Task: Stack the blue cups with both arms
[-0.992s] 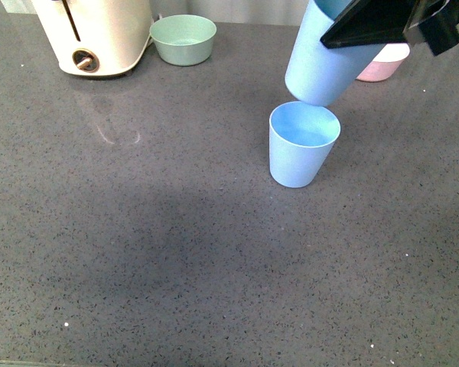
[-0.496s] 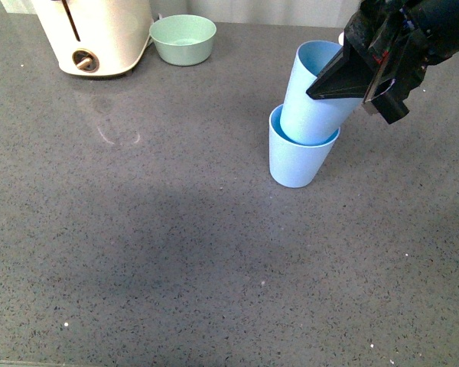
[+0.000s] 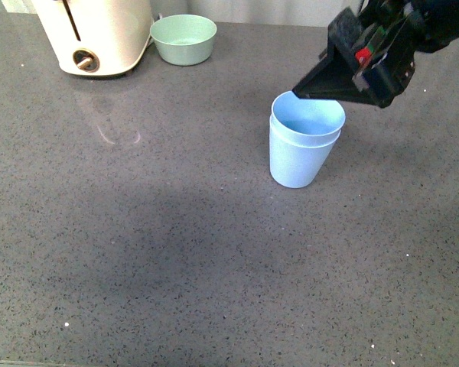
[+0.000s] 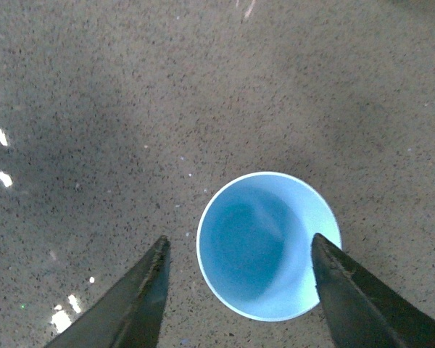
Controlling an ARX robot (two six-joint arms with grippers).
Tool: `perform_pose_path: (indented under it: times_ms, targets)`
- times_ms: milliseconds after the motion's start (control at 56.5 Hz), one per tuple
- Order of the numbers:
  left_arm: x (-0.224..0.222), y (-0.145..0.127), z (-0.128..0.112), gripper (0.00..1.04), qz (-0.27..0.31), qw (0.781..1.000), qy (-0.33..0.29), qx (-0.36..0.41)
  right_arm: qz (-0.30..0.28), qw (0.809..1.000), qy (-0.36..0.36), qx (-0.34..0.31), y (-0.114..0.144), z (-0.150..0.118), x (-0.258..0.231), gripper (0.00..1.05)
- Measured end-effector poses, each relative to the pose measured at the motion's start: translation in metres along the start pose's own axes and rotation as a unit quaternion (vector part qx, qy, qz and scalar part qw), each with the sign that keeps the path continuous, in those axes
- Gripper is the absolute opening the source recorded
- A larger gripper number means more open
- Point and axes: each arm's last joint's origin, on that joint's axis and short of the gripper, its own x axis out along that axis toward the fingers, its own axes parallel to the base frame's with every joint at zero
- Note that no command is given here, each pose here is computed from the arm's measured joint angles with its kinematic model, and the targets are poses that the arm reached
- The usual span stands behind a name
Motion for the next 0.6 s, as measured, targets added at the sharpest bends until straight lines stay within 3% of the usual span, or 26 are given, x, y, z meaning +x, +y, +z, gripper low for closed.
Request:
perform_pose_path:
  times_ms: [159, 319, 390, 425, 514, 602]
  targets:
    - [0.000, 0.000, 0.000, 0.96, 0.000, 1.000, 0.000, 0.000, -0.069, 0.989, -0.121, 0.046, -0.010, 0.003, -0.073, 0.96]
    - [0.000, 0.000, 0.000, 0.96, 0.000, 1.000, 0.000, 0.000, -0.160, 0.963, -0.198, 0.091, 0.012, -0.021, -0.141, 0.96]
    - [0.000, 0.000, 0.000, 0.96, 0.000, 1.000, 0.000, 0.000, -0.260, 0.932, -0.223, 0.122, 0.028, -0.029, -0.153, 0.88]
    - [0.000, 0.000, 0.000, 0.96, 0.000, 1.000, 0.000, 0.000, -0.330, 0.897, -0.252, 0.153, 0.035, -0.035, -0.159, 0.81]
    - [0.000, 0.000, 0.000, 0.96, 0.000, 1.000, 0.000, 0.000, -0.416, 0.841, -0.285, 0.196, 0.046, -0.050, -0.164, 0.67]
    - [0.000, 0.000, 0.000, 0.96, 0.000, 1.000, 0.000, 0.000, -0.427, 0.829, -0.286, 0.222, 0.054, -0.070, -0.159, 0.53]
